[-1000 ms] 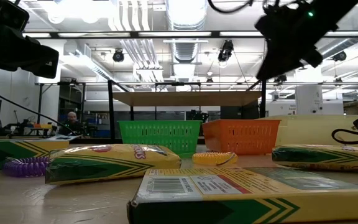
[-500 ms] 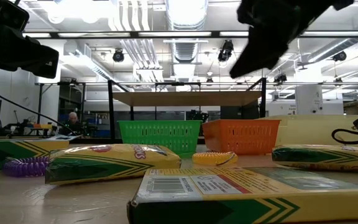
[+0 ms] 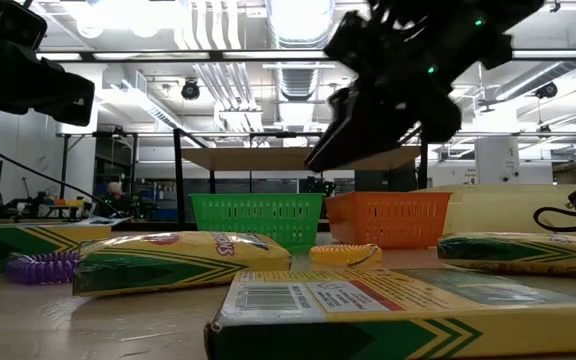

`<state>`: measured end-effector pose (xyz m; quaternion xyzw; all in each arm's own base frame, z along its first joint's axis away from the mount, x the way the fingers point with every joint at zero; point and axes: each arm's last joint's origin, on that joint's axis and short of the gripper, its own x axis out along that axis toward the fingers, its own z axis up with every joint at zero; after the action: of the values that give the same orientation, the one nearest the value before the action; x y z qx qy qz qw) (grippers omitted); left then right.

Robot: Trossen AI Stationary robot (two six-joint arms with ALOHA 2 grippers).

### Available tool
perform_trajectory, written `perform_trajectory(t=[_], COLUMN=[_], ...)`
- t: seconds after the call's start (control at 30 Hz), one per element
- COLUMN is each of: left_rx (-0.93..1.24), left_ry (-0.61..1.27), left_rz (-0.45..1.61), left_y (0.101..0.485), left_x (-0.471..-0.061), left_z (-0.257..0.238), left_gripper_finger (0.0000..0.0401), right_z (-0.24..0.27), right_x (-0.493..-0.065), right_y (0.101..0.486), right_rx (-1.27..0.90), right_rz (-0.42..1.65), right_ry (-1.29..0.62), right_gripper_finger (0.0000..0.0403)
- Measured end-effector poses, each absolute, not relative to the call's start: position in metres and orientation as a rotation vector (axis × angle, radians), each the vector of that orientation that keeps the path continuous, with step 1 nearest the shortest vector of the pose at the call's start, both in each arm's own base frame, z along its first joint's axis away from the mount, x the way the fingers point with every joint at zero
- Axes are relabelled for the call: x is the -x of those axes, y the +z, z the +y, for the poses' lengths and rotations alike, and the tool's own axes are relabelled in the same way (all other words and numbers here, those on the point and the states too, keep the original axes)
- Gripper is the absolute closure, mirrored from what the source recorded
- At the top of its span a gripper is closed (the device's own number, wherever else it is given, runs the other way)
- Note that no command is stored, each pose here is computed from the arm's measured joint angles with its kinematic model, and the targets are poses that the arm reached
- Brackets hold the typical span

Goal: Pick & Place Office Desk Supplies
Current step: Put the bottom green rubber band into the yellow bin

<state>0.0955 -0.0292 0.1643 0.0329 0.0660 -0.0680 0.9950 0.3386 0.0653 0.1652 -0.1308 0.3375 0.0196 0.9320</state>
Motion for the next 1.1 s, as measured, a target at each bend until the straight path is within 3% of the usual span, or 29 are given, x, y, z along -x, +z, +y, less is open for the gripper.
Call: perform_trajectory(t=[0.4, 0.73, 1.1], left_rx=[-0.066, -0.07, -0.073], left_ry=[-0.137, -0.14, -0.14], left_rz=[0.132, 0.146, 0.158], left_y=[0.164, 0.163, 0.162], left_x=[-0.096, -0.096, -0.097], left_z=[-0.029, -0.03, -0.03], left_gripper_finger=[0.04, 0.04, 0.04], right_z=[0.079, 0.08, 0.079], right_x=[-0.383, -0.392, -0.39], right_y=[0.152, 0.114, 0.11], right_rx=[0.277, 0.271, 0.265], right_rz=[0.706, 0.83, 0.847], right_ry=[0.201, 0.2, 0.194], right_gripper_finger=[0.0302, 0.0294, 0.0301])
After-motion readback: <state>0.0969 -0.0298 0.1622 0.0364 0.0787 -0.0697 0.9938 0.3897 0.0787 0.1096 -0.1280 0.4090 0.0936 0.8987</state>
